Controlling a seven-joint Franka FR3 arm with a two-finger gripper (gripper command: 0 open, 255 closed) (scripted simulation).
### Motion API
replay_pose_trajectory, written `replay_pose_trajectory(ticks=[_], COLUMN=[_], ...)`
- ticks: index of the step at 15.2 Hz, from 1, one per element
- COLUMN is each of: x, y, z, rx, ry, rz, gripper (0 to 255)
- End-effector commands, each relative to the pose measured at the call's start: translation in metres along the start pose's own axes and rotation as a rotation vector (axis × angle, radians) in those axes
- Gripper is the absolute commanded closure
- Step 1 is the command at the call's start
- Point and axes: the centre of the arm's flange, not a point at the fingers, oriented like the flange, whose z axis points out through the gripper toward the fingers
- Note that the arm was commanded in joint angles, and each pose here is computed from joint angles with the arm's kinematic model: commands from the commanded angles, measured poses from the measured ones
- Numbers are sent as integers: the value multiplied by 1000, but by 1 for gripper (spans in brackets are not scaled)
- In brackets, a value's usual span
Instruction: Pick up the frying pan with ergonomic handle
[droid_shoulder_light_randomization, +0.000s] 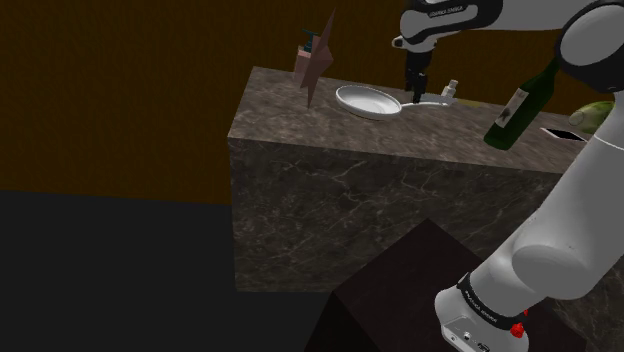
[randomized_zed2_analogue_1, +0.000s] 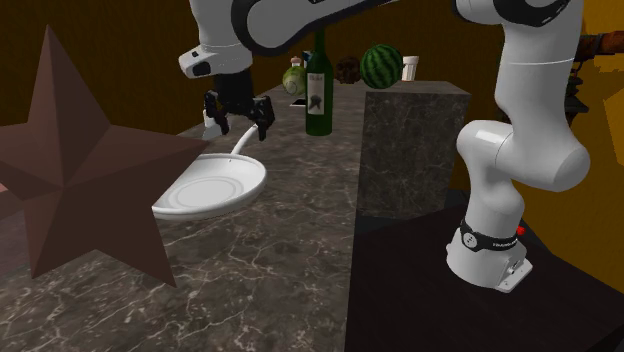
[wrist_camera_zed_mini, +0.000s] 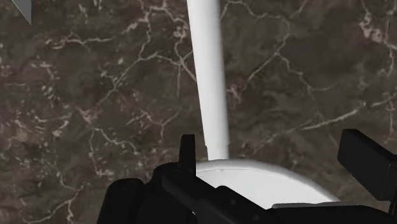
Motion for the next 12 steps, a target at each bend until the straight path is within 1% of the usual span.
replay_pose_trajectory(ticks=[1,2,9,11,12], x=[7,9,20,20,20], y=[25,28,25,25,25], z=[9,10,48,48,48], rx=[-8,-9,-9,-9,-9], ry=[-23,-26,-26,-26,-26], rz=[-61,-69,-69,-69,-69], gripper=[0,0,0,0,255])
